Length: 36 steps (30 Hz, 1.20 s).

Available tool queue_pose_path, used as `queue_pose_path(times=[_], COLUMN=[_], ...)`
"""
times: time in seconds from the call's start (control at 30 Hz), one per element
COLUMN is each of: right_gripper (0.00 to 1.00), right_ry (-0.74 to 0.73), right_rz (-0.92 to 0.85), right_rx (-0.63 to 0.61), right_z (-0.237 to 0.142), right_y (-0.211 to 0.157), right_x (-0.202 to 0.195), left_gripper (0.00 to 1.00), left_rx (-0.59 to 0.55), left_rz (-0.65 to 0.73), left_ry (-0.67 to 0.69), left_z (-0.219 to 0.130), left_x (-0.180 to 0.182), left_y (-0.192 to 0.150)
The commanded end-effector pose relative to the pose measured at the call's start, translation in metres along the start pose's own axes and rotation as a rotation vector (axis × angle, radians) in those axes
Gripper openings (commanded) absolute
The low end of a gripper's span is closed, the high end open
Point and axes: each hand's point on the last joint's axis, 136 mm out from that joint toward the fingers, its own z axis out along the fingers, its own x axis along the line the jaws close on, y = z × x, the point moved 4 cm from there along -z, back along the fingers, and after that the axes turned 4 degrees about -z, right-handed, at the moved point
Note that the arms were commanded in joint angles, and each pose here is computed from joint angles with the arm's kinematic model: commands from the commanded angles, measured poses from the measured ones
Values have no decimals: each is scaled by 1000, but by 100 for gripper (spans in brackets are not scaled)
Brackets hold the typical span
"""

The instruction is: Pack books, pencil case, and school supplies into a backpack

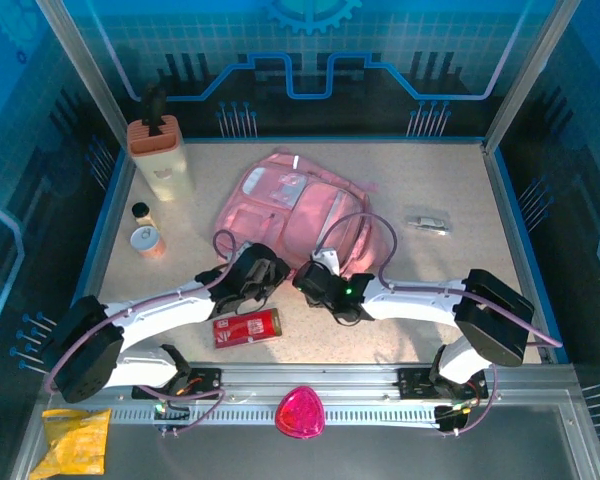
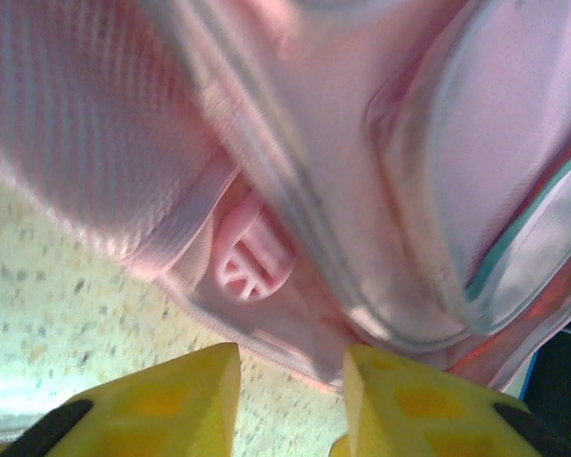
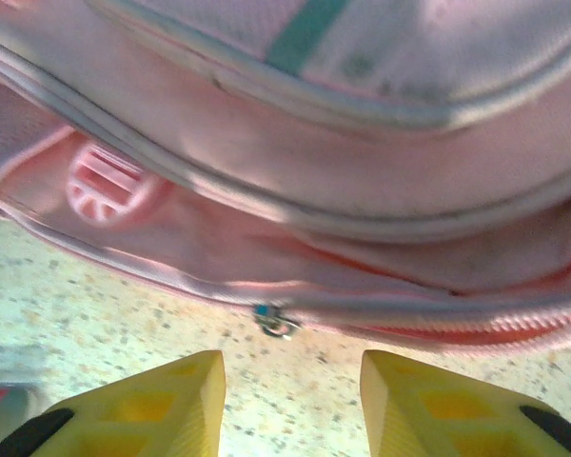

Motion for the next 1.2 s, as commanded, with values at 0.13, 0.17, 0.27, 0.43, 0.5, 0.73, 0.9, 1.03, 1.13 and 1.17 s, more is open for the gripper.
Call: queue_pose_path(times=[0.13,0.17,0.27,0.43,0.5,0.73,0.9,1.03,1.13,1.17], right_gripper=[43,43,44,46,47,45,43,40,39,39], right_ry=[1,2,13,3,5,58,24,-33,-51,-56], right_rz=[38,45,52,48,51,90,97,90,93,91], right_rx=[-10,-8,-13,4,15,70,24,14,-24,-26], right_z=[-2,-1,-3,-9,-13,-17,-13,-4,-2,-1], right_y=[3,3,3,2,1,-1,18,28,43,45], right_x=[-3,-5,-6,-10,-9,4,0,-6,-9,-10], left_gripper=[48,49,49,29,20,0,0,0,0,0], left_rx=[46,57,65,26,14,8,-1,4,-8,-14], left_rz=[-121,-133,-159,-134,-95,-31,33,39,62,68], left_ry=[-7,-3,-6,20,12,-48,-80,-108,-113,-111], left_z=[28,33,49,56,52,39,22,14,7,6], left_x=[5,5,3,-5,-15,-42,-59,-65,-67,-67], left_y=[-12,-12,-12,-7,-5,-6,-12,-15,-19,-19])
